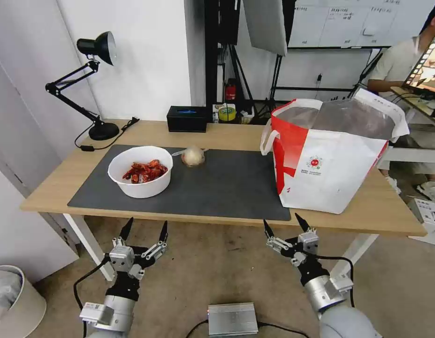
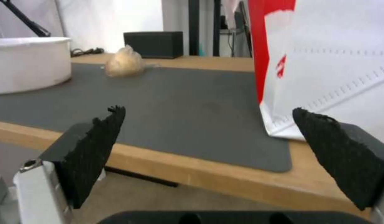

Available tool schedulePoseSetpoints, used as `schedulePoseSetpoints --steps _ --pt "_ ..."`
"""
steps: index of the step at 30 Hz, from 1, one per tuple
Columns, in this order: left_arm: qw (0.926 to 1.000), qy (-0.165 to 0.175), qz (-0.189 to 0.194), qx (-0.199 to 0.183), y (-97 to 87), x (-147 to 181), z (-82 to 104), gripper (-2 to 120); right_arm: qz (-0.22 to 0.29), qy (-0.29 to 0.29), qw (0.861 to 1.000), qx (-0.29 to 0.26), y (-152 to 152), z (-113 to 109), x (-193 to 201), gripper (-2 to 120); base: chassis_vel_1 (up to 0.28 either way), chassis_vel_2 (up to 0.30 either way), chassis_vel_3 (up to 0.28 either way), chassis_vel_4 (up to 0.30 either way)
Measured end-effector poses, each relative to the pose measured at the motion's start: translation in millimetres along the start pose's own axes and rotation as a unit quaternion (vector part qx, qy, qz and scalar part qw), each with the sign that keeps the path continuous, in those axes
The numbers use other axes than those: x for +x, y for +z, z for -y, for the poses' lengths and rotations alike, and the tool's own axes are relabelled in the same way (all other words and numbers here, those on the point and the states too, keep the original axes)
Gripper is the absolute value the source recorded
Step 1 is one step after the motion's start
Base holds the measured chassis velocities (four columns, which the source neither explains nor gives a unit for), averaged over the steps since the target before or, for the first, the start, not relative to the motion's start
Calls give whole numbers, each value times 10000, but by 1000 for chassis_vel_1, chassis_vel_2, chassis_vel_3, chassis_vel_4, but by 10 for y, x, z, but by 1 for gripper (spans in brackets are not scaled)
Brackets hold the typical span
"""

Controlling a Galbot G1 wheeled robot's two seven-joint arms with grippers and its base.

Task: Pick up the trash from the table and place it into the takeout bag.

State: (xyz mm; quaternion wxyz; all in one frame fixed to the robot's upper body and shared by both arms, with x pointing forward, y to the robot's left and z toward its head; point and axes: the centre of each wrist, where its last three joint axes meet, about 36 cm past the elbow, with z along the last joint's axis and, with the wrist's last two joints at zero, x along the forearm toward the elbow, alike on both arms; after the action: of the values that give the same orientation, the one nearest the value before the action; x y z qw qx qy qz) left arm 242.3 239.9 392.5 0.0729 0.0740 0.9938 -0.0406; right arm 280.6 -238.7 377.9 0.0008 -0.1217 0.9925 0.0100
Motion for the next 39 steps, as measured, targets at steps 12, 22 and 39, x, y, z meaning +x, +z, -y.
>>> schedulePoseSetpoints --steps 12,22,39 --pt "10000 -12 -83 15 7 25 4 100 -58 78 9999 -55 37 -43 36 100 0 0 0 0" --pt "10000 -9 -92 12 22 20 3 100 64 14 9999 -123 -48 -48 -69 100 0 0 0 0" --pt "9999 -17 -122 -14 49 25 -7 100 187 -1080 9925 -546 -553 -5 -1406 100 0 0 0 0"
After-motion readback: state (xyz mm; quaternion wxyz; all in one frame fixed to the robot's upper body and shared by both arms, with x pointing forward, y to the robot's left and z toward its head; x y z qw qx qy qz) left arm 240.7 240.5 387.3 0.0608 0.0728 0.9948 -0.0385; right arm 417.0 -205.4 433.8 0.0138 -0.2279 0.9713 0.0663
